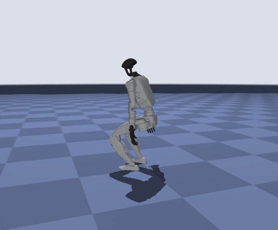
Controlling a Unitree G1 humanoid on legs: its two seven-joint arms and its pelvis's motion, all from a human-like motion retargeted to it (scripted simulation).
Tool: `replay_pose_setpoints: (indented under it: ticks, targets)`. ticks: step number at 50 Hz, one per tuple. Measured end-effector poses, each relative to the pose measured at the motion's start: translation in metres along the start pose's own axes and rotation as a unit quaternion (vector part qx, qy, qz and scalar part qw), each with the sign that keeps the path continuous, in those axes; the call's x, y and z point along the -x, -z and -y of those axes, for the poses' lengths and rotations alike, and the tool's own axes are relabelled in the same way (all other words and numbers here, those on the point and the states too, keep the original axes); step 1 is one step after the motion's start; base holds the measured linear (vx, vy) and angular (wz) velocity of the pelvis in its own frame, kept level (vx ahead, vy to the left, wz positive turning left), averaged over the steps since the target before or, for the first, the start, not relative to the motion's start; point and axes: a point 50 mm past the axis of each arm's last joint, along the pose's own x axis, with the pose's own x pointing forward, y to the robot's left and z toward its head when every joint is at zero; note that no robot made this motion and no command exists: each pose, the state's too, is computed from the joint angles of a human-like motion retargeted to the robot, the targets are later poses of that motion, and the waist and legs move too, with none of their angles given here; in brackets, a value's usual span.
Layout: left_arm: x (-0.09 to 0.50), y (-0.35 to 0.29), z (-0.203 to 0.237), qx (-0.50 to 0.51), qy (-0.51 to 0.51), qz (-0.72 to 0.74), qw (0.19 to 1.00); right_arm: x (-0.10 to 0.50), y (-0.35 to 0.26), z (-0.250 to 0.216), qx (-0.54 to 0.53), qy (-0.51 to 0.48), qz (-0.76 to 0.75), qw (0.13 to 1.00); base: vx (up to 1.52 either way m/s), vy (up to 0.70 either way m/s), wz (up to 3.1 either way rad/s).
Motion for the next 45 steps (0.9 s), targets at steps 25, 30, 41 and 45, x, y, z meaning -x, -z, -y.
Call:
replay_pose_setpoints:
  ticks: [25,30,41,45]
  targets:
    - [0.001,-0.001,-0.011,0.002,-0.027,0.005,1.0,0.001,-0.003,0.014,0.042,0.009,0.008,0.999,0.0,0.0,0.0]
    - [0.002,-0.002,-0.013,0.002,-0.031,0.008,0.999,0.001,-0.004,0.017,0.05,0.01,0.009,0.999,0.0,0.0,0.0]
    - [0.001,-0.004,-0.015,0.002,-0.034,0.011,0.999,0.001,-0.005,0.022,0.059,0.016,0.009,0.998,0.0,0.0,0.0]
    - [0.001,-0.005,-0.015,0.005,-0.035,0.011,0.999,0.001,-0.006,0.024,0.061,0.018,0.01,0.998,0.0,0.0,0.0]
